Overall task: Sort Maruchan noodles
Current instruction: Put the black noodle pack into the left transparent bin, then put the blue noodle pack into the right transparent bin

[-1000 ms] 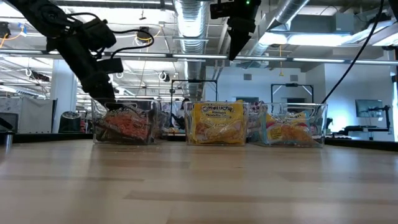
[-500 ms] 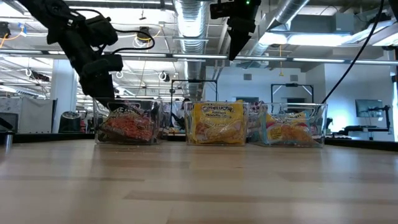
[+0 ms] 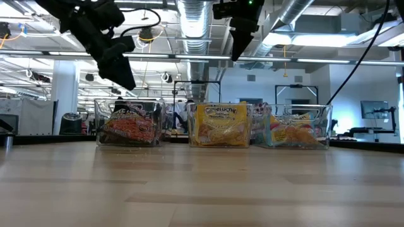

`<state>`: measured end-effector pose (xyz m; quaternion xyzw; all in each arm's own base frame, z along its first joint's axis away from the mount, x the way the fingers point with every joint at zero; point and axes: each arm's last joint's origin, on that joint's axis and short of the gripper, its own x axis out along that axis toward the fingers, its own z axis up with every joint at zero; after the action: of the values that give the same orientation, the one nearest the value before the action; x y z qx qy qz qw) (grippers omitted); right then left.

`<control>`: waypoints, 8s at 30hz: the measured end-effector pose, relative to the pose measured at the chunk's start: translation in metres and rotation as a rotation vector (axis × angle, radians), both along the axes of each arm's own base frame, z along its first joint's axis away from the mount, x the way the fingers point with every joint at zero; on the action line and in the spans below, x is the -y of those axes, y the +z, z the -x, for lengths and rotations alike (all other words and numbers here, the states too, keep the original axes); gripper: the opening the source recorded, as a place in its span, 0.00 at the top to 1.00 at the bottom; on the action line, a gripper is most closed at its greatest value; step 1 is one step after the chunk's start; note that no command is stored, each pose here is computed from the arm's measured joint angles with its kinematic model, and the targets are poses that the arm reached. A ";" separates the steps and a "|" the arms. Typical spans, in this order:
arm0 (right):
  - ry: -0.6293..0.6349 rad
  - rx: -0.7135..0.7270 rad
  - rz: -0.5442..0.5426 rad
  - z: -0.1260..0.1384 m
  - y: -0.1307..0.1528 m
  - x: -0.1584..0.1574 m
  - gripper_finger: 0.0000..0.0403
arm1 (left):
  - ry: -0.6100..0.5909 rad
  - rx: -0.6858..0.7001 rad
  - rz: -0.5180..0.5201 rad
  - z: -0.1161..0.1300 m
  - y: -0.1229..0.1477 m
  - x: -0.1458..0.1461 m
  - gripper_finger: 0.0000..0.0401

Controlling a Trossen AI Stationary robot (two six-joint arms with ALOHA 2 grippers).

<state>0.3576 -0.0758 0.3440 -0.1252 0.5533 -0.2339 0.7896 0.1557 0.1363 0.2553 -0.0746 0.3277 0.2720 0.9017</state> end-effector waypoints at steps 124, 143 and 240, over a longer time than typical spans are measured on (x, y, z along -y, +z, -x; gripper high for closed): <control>0.151 0.080 -0.428 -0.004 -0.004 -0.119 0.52 | -0.349 -0.448 0.970 0.012 -0.005 0.210 0.57; 0.101 0.098 -0.448 -0.004 -0.004 -0.120 0.52 | -0.369 -0.664 0.901 -0.001 -0.041 0.267 0.57; 0.038 0.315 -0.765 -0.023 0.006 -0.121 0.50 | -0.560 -0.349 0.335 -0.050 0.035 0.208 1.00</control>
<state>0.3806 0.0453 0.3502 0.2047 0.4703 -0.0132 0.8584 0.2057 -0.0718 0.2903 -0.0811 0.5244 -0.0340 0.8469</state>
